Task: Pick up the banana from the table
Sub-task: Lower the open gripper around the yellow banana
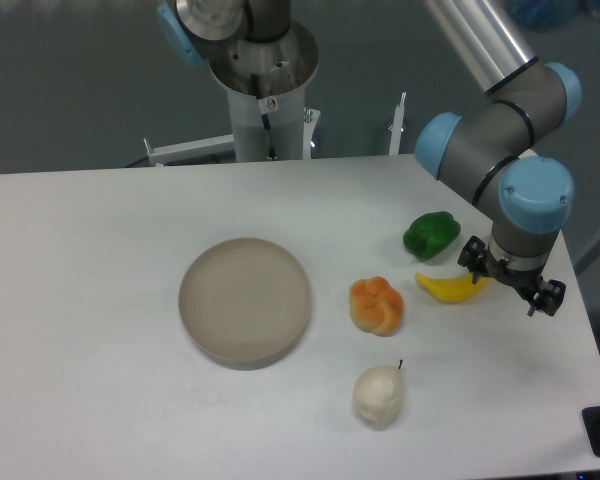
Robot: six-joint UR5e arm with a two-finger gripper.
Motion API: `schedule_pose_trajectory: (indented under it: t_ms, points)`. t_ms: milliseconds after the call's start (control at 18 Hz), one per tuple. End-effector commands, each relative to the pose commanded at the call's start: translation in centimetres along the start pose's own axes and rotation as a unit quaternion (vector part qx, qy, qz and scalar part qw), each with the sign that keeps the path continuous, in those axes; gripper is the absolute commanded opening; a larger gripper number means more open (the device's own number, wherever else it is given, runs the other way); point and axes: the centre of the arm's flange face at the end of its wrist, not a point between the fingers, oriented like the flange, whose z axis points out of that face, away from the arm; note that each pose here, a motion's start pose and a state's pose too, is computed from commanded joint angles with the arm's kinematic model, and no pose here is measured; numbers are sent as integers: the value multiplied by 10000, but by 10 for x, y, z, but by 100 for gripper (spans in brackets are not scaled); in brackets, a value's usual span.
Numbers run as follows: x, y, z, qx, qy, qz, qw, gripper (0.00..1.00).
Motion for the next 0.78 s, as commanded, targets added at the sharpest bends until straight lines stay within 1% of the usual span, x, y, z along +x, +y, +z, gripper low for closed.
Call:
schedule_pose_trajectory:
  t_ms: [56, 167, 222, 389, 444, 611, 778]
  points:
    - [1, 0, -3, 16, -6, 76, 10000, 100]
    - [7, 7, 8, 6, 61, 70, 10000, 100]
    - [7, 8, 9, 15, 34, 59, 10000, 100]
    - [10, 6, 15, 282, 36, 17, 9996, 100]
    - [14, 6, 20, 296, 52, 19, 9995, 100]
    - [18, 8, 29, 310, -44, -6, 9995, 100]
    - [22, 8, 35, 308, -28, -12, 9995, 100]
